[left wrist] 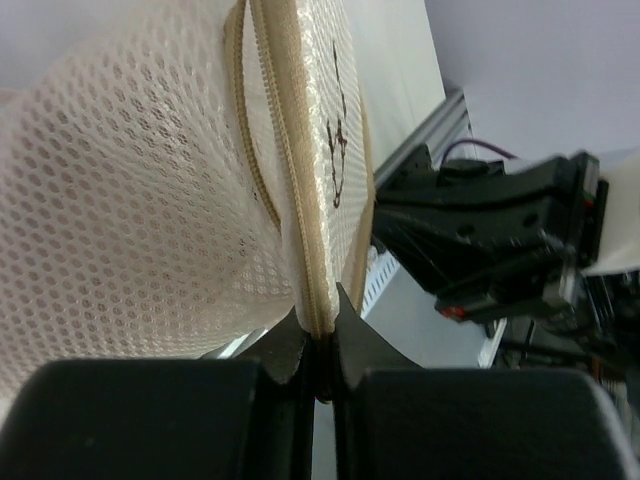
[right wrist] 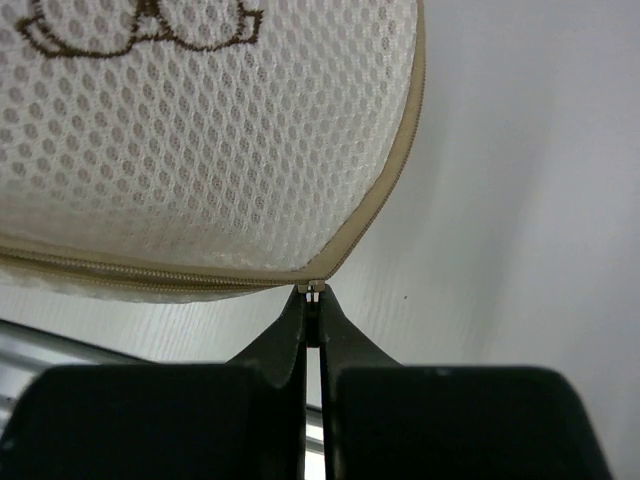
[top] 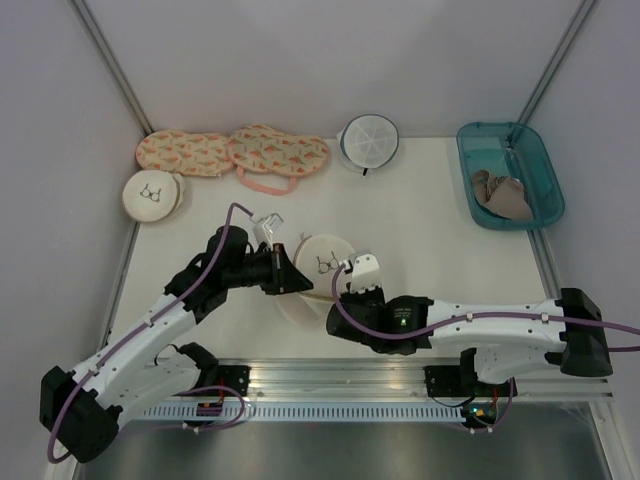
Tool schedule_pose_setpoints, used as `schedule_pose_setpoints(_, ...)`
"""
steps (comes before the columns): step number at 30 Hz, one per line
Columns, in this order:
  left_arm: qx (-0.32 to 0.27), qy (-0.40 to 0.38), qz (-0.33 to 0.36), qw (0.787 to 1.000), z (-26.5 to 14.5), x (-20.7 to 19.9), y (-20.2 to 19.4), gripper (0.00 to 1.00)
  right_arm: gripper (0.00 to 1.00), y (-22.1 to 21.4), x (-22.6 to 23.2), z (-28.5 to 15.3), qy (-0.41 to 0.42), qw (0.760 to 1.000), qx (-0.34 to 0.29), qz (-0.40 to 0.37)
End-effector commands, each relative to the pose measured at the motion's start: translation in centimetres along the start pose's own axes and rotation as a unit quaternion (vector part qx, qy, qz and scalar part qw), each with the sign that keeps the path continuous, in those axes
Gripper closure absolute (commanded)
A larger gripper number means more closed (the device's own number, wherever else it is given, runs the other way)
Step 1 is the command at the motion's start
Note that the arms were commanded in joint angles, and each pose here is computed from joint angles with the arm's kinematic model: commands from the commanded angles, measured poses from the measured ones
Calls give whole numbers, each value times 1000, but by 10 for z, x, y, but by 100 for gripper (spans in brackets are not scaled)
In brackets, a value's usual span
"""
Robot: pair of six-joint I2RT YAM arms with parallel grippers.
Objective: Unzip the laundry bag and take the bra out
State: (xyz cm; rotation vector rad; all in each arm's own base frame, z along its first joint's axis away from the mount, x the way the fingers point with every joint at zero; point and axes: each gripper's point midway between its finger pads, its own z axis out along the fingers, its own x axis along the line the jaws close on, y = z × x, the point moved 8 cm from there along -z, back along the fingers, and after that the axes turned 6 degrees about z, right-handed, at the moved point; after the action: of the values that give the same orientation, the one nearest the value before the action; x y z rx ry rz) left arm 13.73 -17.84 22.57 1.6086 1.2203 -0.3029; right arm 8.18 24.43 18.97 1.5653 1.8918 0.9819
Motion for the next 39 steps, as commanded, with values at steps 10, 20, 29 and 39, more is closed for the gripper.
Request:
schedule_pose_setpoints(10, 151, -176, 67, 971, 5, -20, 2, 98, 100, 36, -53, 23, -95, 994, -45, -32)
schedule_pose_setpoints(20, 29, 15, 90, 995, 35, 6, 46, 16, 100, 25, -40, 36, -60, 998, -12, -22)
schedule_pose_setpoints(29, -38, 150, -19, 988, 30, 31, 39, 1, 100, 22, -35, 33, -29, 1000, 1, 10)
schedule_pose_setpoints(39, -141, 78, -162, 973, -47, 6, -18, 0, 100, 18, 8, 30, 171, 984, 16, 52)
